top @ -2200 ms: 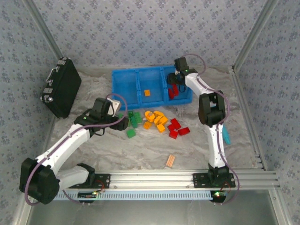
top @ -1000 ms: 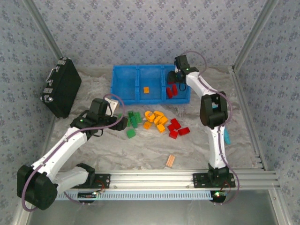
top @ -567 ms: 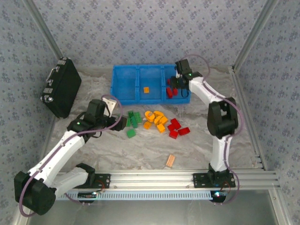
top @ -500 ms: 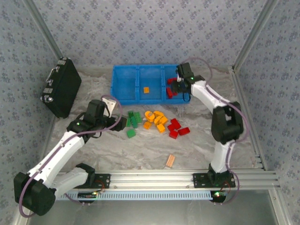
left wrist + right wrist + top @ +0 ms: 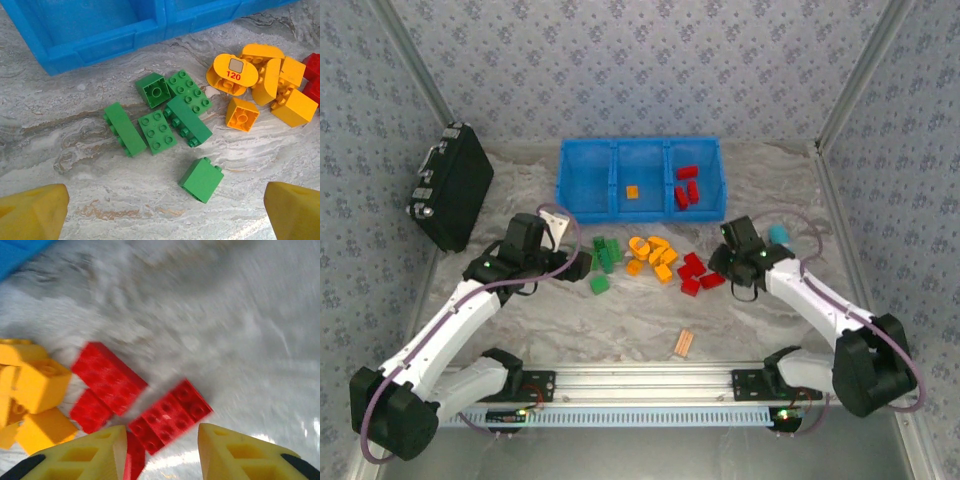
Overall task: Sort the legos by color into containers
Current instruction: Pick up the lego from the middle-right of the table.
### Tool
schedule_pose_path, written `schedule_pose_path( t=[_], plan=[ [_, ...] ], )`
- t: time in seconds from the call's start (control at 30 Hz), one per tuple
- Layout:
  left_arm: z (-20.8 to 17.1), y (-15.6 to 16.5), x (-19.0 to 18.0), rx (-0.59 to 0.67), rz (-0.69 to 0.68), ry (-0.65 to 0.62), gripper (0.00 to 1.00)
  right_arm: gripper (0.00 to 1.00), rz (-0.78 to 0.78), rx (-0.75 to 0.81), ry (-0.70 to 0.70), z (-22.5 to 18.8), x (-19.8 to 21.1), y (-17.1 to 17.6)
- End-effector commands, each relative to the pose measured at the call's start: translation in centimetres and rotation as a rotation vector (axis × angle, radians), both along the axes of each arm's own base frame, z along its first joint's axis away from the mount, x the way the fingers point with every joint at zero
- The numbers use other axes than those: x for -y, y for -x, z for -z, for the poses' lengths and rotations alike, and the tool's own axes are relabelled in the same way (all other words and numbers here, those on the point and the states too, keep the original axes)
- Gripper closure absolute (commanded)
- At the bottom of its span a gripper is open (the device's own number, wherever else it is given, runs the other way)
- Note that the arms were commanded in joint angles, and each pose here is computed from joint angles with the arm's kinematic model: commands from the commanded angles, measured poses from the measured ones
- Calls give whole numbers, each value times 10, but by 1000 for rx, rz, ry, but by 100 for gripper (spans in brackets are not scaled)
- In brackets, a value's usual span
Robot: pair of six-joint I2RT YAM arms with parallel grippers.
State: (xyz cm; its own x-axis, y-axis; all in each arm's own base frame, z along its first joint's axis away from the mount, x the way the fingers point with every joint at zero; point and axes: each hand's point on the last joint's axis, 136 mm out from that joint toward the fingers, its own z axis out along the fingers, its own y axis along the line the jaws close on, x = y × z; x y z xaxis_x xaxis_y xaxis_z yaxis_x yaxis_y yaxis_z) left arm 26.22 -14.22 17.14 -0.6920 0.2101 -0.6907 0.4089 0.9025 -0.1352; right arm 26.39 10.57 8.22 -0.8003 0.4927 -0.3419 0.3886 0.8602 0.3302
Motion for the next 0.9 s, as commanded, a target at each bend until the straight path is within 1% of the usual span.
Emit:
schedule_pose_path(
  t=[0.0, 0.1, 0.33, 0.57, 0.87],
  plan=[
    [-11, -1, 7, 39, 35, 28, 0, 54, 254, 4, -132, 5, 3, 5],
    [-13, 1, 6, 46, 38, 27, 0, 51, 298, -13, -134, 7, 4, 9],
    [-14, 4, 4, 56, 43, 24, 0, 41, 423, -69, -191, 21, 4, 17],
    [-14, 4, 3, 63, 53, 8, 0, 34, 465, -103, -205, 26, -4, 11],
    [-16, 5, -1, 89, 57, -20, 0, 32, 479, -161, -197, 44, -12, 5]
  ],
)
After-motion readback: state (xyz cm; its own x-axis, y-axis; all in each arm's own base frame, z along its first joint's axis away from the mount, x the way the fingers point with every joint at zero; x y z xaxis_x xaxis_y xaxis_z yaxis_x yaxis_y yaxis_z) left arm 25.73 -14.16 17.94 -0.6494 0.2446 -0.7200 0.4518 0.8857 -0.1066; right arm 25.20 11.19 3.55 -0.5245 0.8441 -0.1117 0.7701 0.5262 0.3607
